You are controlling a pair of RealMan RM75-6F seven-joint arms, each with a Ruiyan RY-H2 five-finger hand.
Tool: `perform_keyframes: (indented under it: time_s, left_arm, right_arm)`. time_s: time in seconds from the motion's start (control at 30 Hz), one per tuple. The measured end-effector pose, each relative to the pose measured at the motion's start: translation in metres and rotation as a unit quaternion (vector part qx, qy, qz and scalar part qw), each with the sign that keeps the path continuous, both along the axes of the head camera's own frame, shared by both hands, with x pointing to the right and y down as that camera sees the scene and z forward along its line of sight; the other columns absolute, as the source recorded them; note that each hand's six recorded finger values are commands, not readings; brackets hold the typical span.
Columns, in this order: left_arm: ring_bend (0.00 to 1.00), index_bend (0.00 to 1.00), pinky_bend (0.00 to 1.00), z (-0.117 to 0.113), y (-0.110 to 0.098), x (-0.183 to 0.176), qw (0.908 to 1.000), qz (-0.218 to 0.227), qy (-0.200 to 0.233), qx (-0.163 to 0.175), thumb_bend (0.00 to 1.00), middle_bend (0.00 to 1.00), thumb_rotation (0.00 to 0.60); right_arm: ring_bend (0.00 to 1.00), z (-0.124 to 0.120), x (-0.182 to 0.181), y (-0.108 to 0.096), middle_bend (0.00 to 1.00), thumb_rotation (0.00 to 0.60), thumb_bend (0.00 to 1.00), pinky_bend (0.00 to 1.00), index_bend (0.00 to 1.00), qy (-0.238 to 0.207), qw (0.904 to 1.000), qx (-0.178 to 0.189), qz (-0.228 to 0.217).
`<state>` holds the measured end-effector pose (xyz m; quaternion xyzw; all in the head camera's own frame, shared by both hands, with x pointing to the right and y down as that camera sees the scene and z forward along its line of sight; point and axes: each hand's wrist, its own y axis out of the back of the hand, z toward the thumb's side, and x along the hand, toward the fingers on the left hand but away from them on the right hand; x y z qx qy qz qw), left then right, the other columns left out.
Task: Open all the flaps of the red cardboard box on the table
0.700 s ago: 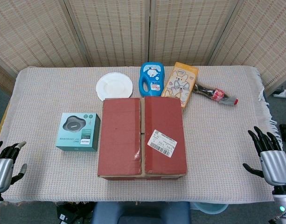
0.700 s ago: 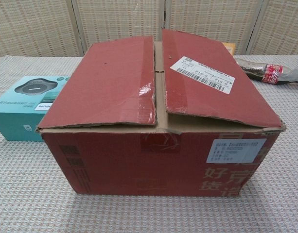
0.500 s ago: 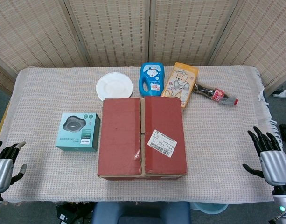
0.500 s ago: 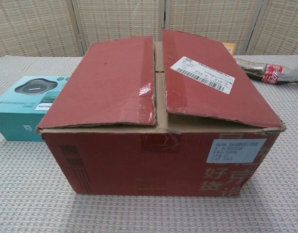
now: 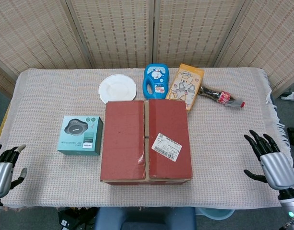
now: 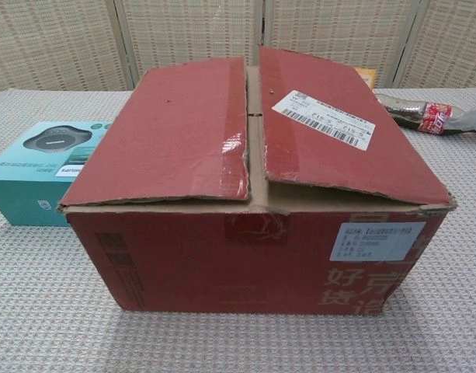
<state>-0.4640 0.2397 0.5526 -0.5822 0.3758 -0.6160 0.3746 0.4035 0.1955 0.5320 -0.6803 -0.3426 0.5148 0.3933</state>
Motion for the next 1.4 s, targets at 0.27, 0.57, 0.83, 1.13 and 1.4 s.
perform_keyframes:
  time_s: [0.27, 0.57, 0.83, 1.13, 1.4]
  left_arm:
    - [0.24, 0.19, 0.00, -0.006, 0.003, -0.001, 1.0000, -0.005, 0.000, 0.002, 0.44, 0.23, 0.600]
    - [0.24, 0.19, 0.00, -0.008, 0.008, -0.006, 0.9999, -0.015, -0.003, -0.003, 0.44, 0.23, 0.600]
    - [0.24, 0.20, 0.00, -0.007, 0.010, -0.009, 0.9998, -0.018, -0.003, -0.005, 0.44, 0.23, 0.600]
    - [0.24, 0.20, 0.00, -0.007, 0.014, -0.012, 0.9997, -0.023, -0.003, -0.009, 0.44, 0.23, 0.600]
    - [0.24, 0.20, 0.00, -0.009, 0.017, -0.017, 0.9994, -0.032, -0.006, -0.011, 0.44, 0.23, 0.600]
  right_arm:
    - [0.08, -0.022, -0.076, -0.022, 0.07, 0.582, 0.08, 0.00, 0.09, -0.064, 0.9902, -0.037, -0.118]
    - [0.00, -0.021, -0.148, -0.023, 0.03, 0.338, 0.07, 0.00, 0.10, -0.098, 0.9597, -0.121, -0.234]
    - [0.04, -0.018, -0.207, -0.027, 0.07, 0.333, 0.07, 0.00, 0.10, -0.129, 0.9346, -0.145, -0.298]
    - [0.04, -0.007, -0.254, -0.029, 0.13, 0.330, 0.07, 0.00, 0.14, -0.123, 0.9159, -0.157, -0.349]
    - [0.05, 0.000, -0.280, -0.029, 0.17, 0.330, 0.07, 0.00, 0.20, -0.091, 0.9046, -0.139, -0.392]
